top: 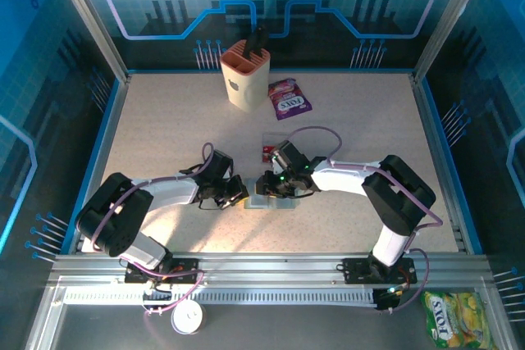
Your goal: Take the credit cards out of the card holder
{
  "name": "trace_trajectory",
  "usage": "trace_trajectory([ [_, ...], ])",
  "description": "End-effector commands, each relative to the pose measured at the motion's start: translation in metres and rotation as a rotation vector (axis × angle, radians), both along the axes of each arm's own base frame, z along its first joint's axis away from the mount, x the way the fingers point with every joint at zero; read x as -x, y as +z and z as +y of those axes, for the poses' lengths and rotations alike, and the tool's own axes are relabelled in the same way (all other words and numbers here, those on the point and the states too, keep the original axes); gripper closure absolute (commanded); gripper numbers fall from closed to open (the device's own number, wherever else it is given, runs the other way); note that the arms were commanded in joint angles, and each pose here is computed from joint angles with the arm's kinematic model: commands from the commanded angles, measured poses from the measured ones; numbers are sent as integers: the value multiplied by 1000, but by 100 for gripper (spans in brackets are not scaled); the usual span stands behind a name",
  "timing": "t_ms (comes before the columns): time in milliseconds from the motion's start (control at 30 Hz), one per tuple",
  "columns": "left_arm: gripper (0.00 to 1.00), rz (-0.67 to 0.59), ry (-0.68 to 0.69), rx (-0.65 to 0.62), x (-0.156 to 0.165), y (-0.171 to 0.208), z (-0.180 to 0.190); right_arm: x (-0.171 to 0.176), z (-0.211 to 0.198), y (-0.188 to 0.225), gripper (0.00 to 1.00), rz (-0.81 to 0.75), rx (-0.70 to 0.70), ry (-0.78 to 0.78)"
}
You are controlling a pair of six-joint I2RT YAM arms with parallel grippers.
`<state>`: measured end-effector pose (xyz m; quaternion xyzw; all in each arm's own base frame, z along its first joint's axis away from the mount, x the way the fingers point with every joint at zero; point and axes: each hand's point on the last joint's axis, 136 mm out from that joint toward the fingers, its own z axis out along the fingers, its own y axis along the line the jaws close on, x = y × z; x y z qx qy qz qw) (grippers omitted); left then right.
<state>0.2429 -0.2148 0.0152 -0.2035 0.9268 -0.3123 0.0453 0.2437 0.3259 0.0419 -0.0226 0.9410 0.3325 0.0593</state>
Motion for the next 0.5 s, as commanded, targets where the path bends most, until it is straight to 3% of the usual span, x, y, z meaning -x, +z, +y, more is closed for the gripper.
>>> trace_trajectory([
  [0, 92, 53, 2, -27, 13, -14, 6, -7, 4, 11, 67, -23, -28, 4],
  [467, 92, 57, 7, -32, 13, -16, 6, -6, 9, 5, 67, 3, -47, 6],
])
